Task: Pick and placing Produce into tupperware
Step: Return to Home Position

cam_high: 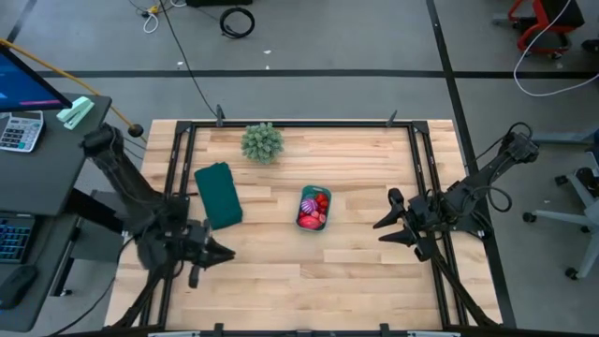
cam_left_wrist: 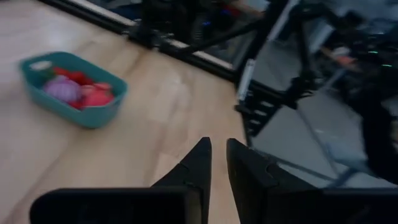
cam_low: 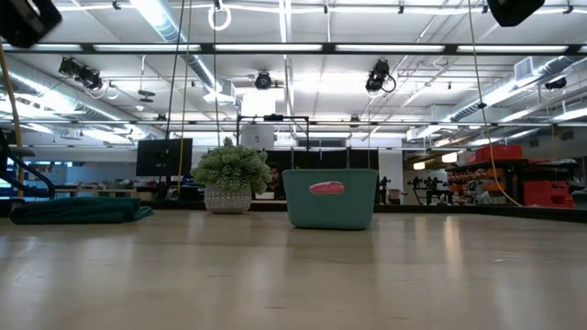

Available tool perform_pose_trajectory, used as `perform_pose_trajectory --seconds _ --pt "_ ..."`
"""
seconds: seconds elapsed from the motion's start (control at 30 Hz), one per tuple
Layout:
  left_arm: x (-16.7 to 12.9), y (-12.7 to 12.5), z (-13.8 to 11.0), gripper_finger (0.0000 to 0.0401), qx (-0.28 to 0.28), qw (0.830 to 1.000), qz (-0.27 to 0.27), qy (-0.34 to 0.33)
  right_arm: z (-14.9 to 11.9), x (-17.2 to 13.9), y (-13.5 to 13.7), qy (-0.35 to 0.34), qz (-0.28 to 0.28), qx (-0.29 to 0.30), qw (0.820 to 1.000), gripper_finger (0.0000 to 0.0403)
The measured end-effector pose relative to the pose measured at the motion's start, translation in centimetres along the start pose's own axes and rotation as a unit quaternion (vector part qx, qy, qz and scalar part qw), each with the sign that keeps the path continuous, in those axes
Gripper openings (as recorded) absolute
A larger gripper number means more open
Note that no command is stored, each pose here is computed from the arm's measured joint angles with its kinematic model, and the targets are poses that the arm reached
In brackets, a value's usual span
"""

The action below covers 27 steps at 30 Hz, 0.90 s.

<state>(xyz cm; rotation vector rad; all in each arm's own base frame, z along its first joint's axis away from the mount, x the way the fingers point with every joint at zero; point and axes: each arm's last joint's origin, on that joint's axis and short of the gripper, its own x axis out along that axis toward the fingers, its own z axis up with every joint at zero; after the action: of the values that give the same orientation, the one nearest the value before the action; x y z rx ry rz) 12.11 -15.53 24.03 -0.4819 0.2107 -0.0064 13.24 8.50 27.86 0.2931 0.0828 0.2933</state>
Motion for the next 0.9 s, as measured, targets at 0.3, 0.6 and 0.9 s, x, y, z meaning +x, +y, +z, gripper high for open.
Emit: perform_pose_trajectory --seconds 0.3,0.6,0.9 --pt "2.1 5.6 -0.6 0.0062 0.029 0.99 -0.118 -0.065 1.0 -0.1 0.1 -0.021 -0.018 -0.014 1.0 0.0165" --pt "0.7 8.6 2.4 0.0053 0.069 0.985 -0.106 -0.12 -0.4 -0.2 -0.4 0.044 -0.053 -0.033 0.997 0.0164" --pt "-1.2 10.0 3.4 0.0063 0.053 0.985 -0.089 -0.136 -0.7 -0.2 -0.8 0.047 -0.104 -0.023 0.993 0.0164"
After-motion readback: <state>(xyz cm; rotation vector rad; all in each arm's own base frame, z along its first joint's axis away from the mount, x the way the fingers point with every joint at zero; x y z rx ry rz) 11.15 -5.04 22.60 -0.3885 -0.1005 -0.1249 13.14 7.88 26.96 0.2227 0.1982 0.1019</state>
